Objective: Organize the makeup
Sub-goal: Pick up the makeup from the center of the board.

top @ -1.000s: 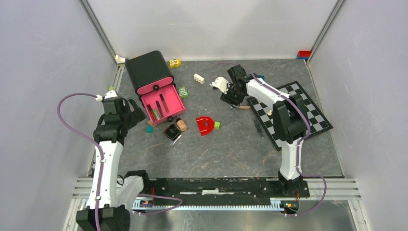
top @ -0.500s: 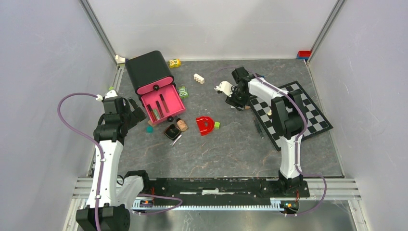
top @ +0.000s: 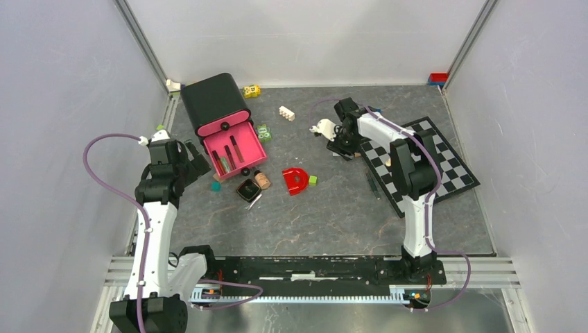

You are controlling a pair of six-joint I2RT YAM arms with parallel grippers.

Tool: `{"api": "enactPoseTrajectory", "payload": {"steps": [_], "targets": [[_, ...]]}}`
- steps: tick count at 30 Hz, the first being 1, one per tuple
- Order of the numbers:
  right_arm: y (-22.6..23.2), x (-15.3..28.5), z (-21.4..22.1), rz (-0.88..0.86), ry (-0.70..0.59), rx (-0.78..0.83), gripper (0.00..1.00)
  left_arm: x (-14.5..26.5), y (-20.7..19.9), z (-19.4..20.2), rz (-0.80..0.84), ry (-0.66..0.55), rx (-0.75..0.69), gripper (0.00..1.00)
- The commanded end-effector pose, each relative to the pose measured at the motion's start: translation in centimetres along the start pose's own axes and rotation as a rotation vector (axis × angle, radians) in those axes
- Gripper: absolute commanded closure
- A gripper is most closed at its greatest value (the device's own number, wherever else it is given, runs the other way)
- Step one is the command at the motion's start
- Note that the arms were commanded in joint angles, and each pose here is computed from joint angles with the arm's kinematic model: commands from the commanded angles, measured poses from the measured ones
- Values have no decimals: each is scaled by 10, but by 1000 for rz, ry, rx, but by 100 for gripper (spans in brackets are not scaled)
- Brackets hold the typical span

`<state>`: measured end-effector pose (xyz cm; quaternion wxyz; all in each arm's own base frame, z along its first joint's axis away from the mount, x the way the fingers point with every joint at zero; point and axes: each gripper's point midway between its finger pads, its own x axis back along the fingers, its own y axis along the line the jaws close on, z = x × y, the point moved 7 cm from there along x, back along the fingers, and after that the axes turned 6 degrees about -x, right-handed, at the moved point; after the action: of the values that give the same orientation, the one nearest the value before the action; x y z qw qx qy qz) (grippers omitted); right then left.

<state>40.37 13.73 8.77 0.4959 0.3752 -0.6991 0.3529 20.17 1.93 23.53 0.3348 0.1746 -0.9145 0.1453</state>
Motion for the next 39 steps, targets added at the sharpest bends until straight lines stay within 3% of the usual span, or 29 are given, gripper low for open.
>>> {"api": "enactPoseTrajectory", "payload": {"steps": [1, 15, 20, 23, 31, 34, 39], "targets": [[-2, -6, 5, -29, 26, -26, 52, 0, -2, -7, 15, -33, -2, 0], [12, 1, -23, -60, -60, -84, 80, 0, -2, -7, 18, -32, -1, 0], [18, 9, -51, -14, -130, -177, 100, 1, -2, -7, 20, -34, -1, 0], [27, 20, -73, -3, -196, -271, 100, 0, -2, -7, 23, -32, -1, 0], [66, 72, -147, -134, -584, -634, 100, 2, -2, -7, 23, -40, 1, 0], [88, 91, -178, -249, -724, -683, 100, 2, -2, -7, 25, -41, 1, 0], [112, 108, -215, -338, -827, -754, 100, 3, -2, -8, 28, -43, 0, 0]]}}
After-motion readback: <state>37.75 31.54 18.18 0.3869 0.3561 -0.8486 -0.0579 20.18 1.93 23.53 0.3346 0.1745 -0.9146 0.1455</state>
